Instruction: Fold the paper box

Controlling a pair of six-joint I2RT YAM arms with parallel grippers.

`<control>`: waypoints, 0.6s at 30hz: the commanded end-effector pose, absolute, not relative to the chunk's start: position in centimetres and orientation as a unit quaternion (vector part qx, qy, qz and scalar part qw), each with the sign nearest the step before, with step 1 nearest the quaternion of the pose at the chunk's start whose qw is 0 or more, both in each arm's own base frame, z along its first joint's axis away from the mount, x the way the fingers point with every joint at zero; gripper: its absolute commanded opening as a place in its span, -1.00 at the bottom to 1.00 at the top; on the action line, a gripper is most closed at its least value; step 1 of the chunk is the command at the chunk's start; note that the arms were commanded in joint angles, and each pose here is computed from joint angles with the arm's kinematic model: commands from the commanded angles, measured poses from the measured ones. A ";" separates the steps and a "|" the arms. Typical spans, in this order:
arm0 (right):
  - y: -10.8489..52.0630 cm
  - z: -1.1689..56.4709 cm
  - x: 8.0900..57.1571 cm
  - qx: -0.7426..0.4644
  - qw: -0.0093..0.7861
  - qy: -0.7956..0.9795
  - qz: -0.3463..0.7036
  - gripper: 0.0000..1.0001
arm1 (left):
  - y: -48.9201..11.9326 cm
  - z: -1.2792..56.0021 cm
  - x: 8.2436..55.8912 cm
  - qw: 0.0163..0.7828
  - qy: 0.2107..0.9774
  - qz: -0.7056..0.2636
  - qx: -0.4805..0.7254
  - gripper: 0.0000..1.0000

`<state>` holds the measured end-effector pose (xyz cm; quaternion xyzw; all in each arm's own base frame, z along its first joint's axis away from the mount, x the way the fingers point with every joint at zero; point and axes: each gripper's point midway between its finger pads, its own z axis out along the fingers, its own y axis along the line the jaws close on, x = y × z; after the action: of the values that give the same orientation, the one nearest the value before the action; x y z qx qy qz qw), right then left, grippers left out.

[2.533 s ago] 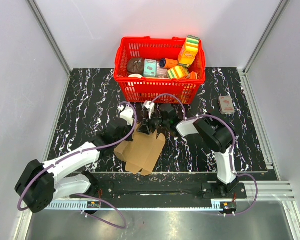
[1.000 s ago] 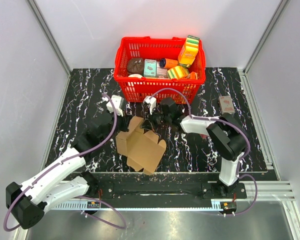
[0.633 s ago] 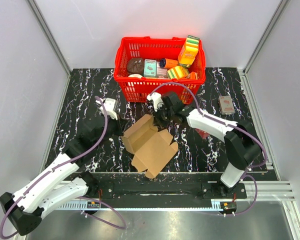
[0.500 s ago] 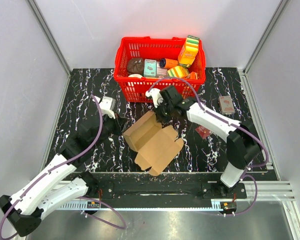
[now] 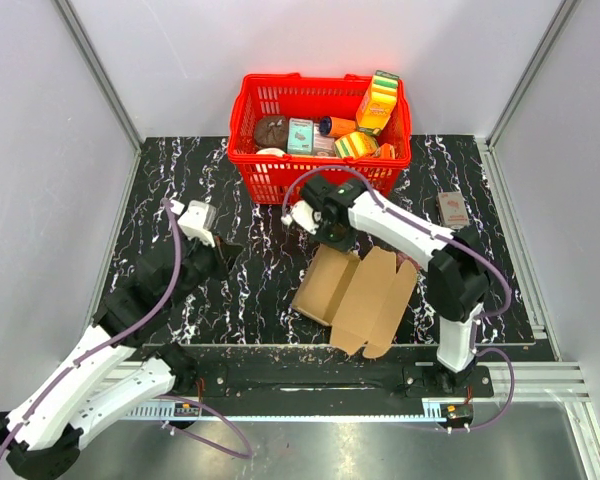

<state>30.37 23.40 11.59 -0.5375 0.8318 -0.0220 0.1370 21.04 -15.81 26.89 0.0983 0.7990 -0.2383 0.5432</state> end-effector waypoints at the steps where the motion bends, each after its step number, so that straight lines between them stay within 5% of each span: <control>1: 23.1 11.5 29.4 -0.617 0.088 0.779 -0.071 -1.00 | -15.3 28.8 20.3 0.558 0.785 -0.251 0.097 -1.00; 16: 25.9 6.6 32.0 -0.698 0.045 0.694 -0.172 -1.00 | -14.5 27.6 19.4 0.548 0.794 -0.247 0.089 -1.00; 18: 26.6 6.4 31.8 -0.699 0.048 0.693 -0.171 -0.85 | -14.3 27.4 19.3 0.546 0.797 -0.243 0.089 -1.00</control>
<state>30.69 25.38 5.25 -0.6747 0.7251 -0.1341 0.0325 19.52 -14.56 26.72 0.0969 0.8021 -0.2372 0.5394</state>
